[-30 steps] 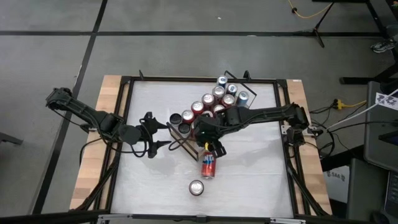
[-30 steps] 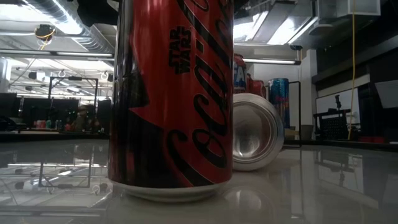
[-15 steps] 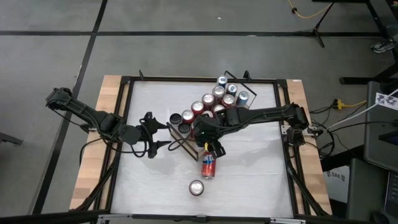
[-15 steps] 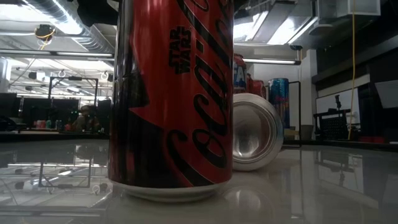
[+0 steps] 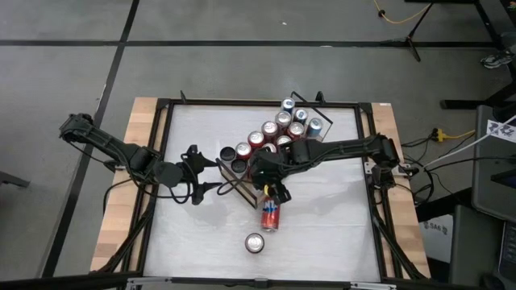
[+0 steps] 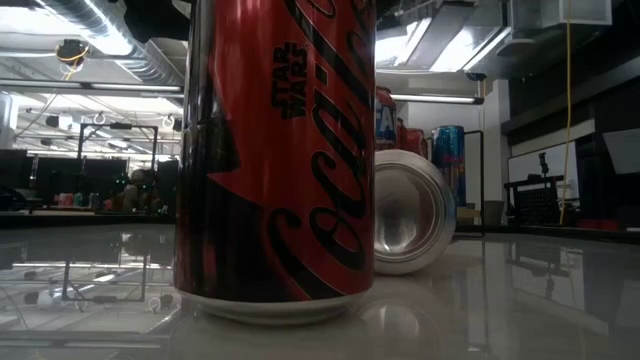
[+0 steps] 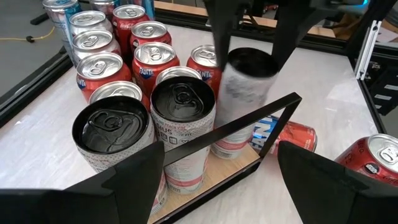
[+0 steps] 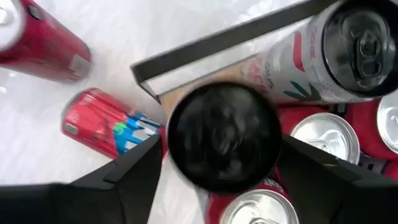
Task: Place canned beverage on shelf
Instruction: Put the white pink soda can on the shelf aligned with the other white pink soda cans
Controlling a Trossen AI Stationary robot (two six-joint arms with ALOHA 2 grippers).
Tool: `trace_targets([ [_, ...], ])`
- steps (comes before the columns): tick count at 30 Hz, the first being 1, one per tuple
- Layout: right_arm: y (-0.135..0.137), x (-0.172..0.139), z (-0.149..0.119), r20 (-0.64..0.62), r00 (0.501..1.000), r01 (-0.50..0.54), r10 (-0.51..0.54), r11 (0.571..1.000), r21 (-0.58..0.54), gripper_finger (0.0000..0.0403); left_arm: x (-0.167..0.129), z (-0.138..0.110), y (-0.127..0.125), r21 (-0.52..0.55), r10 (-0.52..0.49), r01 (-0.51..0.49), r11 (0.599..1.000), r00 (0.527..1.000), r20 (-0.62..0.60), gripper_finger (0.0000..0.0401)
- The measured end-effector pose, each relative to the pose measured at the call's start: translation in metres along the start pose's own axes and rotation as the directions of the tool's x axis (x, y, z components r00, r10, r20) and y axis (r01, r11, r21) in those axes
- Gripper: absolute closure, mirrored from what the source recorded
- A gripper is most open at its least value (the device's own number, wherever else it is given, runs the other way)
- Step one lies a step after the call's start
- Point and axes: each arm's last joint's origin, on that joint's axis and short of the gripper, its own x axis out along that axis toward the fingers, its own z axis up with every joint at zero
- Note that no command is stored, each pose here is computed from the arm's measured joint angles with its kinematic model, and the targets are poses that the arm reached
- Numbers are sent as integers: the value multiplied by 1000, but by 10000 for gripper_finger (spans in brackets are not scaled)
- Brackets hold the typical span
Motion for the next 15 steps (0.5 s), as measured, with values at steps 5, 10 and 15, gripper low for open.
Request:
trace_targets([
  [5,-1,1,0,-13,999,34,-34,999,0,74,0,0,0,0,0,0,1000,1000,0,96],
  [10,-3,1,-1,-29,996,86,-86,996,-1,66,0,0,0,0,0,0,1000,1000,0,96],
  [15,-3,1,-1,-29,995,90,-90,996,-1,67,0,0,0,0,0,0,1000,1000,0,96],
])
